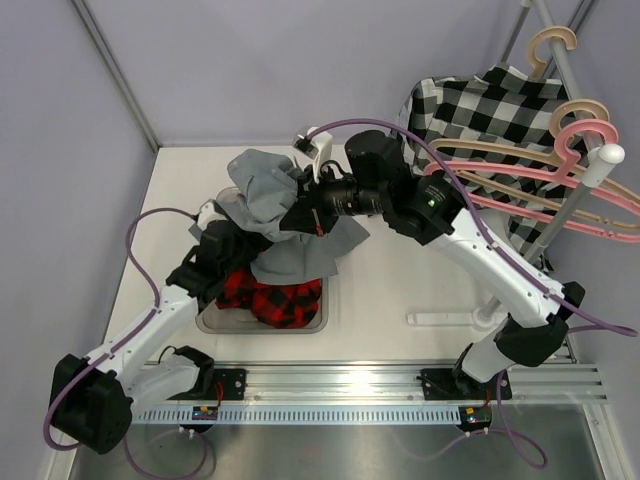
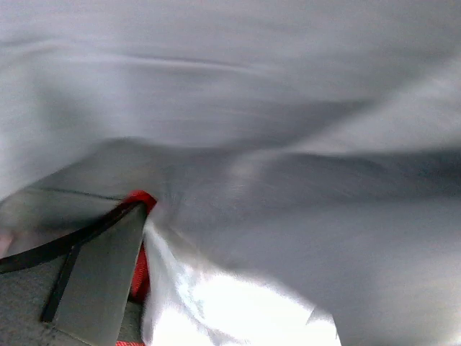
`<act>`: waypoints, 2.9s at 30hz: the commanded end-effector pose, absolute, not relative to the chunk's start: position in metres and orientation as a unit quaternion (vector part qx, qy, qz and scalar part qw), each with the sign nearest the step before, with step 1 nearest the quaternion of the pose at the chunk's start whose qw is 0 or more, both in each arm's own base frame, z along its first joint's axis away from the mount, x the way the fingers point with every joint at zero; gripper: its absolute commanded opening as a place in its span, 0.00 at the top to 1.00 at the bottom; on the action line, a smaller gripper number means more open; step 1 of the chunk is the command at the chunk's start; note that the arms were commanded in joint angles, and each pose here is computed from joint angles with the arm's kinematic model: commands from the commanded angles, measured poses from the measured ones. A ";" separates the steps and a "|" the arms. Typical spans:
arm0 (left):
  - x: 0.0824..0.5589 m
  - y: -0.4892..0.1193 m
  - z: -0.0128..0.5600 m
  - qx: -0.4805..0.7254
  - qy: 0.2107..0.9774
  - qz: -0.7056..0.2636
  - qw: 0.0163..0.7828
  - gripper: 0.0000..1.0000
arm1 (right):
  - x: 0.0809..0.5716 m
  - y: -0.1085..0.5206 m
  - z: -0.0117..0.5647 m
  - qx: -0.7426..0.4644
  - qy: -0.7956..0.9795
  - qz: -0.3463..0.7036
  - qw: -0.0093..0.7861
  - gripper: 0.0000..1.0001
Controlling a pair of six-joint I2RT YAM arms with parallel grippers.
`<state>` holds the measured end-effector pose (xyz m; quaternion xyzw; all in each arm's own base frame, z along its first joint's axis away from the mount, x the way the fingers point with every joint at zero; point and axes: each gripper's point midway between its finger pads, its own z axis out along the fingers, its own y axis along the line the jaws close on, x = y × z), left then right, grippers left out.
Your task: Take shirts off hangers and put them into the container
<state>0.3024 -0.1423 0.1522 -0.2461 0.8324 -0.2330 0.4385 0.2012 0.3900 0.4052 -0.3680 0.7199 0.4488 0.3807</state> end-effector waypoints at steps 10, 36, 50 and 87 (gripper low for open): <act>0.353 -0.138 0.260 -0.245 0.767 -0.302 0.510 0.01 | 0.159 0.394 0.460 -0.439 0.647 0.502 0.369 1.00; 0.288 -0.049 0.263 -0.296 0.749 -0.178 0.566 0.01 | 0.300 0.436 0.274 -0.318 0.782 0.441 0.305 1.00; 0.259 -0.065 0.330 -0.206 0.735 -0.229 0.604 0.01 | 0.295 0.454 0.069 -0.302 0.907 0.278 0.094 0.85; 0.250 -0.106 0.347 -0.072 0.747 -0.289 0.594 0.01 | 0.236 0.318 0.282 -0.197 0.874 0.163 0.413 0.01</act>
